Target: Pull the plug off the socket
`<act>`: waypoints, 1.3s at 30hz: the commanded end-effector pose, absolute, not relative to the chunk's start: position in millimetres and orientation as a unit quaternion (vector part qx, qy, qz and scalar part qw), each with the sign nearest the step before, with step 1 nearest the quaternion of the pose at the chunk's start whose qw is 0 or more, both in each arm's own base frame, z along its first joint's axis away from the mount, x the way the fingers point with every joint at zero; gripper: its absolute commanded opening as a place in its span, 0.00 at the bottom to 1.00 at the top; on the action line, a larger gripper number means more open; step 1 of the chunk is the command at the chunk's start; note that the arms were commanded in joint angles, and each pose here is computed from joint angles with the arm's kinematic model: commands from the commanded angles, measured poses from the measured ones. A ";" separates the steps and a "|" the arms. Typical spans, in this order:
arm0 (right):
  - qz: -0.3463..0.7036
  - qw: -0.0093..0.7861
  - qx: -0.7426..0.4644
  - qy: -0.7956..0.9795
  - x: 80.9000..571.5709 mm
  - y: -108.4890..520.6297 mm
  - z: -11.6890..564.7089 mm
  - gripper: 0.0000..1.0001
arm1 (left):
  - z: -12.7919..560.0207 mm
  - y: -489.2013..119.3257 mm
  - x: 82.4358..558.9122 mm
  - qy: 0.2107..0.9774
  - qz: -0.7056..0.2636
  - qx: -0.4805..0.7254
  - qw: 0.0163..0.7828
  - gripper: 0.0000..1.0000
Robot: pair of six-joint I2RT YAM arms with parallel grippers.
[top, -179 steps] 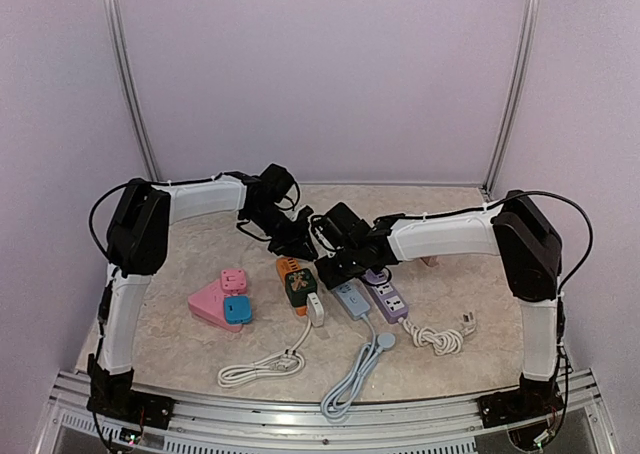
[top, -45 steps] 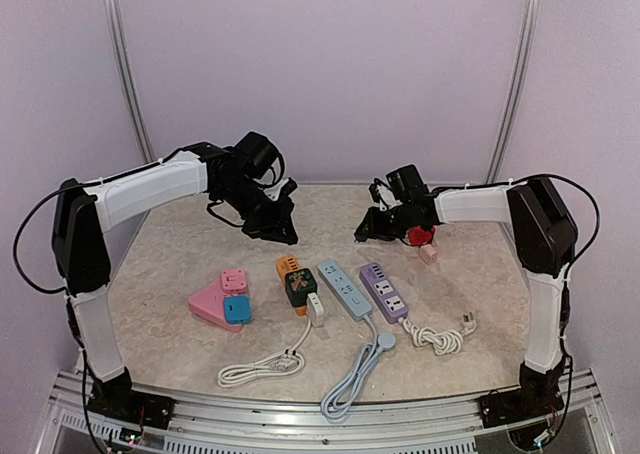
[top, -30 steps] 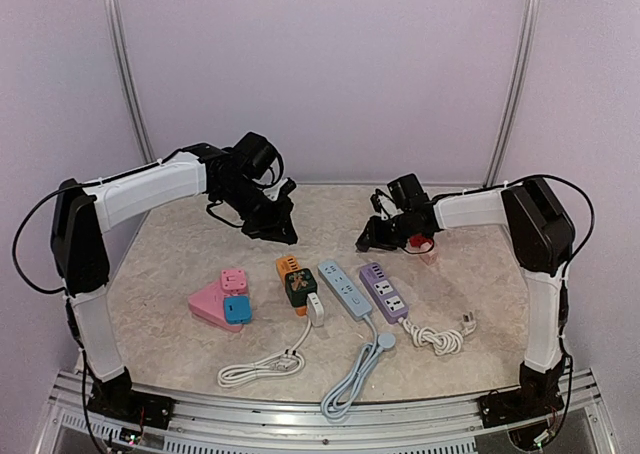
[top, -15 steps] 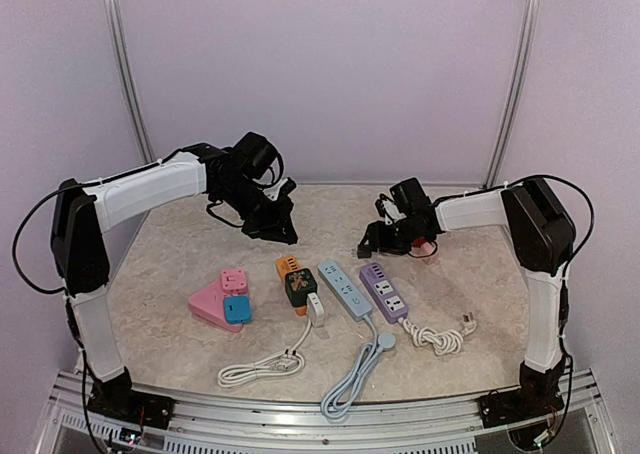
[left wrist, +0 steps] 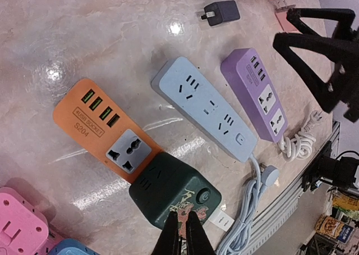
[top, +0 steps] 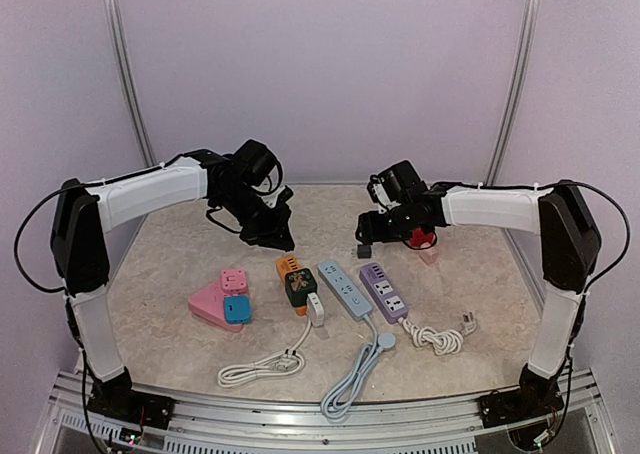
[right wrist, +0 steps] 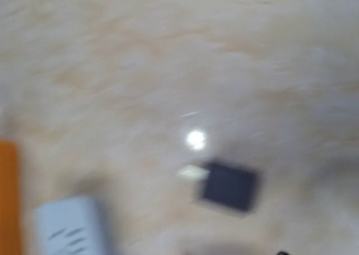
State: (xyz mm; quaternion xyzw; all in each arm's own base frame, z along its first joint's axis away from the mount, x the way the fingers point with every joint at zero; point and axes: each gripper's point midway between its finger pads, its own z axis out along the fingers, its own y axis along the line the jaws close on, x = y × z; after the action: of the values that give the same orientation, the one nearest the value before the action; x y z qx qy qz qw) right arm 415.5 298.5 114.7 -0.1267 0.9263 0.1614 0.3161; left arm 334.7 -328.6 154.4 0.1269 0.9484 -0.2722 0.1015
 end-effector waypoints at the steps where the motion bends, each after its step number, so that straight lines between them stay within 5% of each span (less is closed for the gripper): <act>1: 0.138 0.308 -0.170 0.926 371.0 323.4 125.6 0.69 | 149.3 -315.9 339.4 0.952 -0.268 0.104 0.102 0.06; 9: 0.152 0.279 -0.225 0.921 293.6 370.4 126.0 0.67 | 149.0 -304.7 352.4 0.954 -0.266 0.091 0.108 0.06; 25: 0.161 0.218 -0.290 0.918 217.4 414.9 93.8 0.62 | 146.9 -302.1 355.9 0.954 -0.262 0.093 0.108 0.06; 32: 0.149 0.207 -0.297 0.920 219.0 421.0 71.0 0.48 | 147.6 -302.5 354.4 0.954 -0.266 0.091 0.107 0.06; 39: 0.116 0.235 -0.282 0.923 252.7 416.3 70.9 0.16 | 146.0 -300.9 352.5 0.954 -0.268 0.084 0.107 0.06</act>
State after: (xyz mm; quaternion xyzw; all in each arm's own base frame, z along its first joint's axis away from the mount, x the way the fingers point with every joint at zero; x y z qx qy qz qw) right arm 226.7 419.6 64.7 -0.2978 0.9212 0.1381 0.2090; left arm 351.1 -302.5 142.5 0.0910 0.9555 -0.2624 0.0993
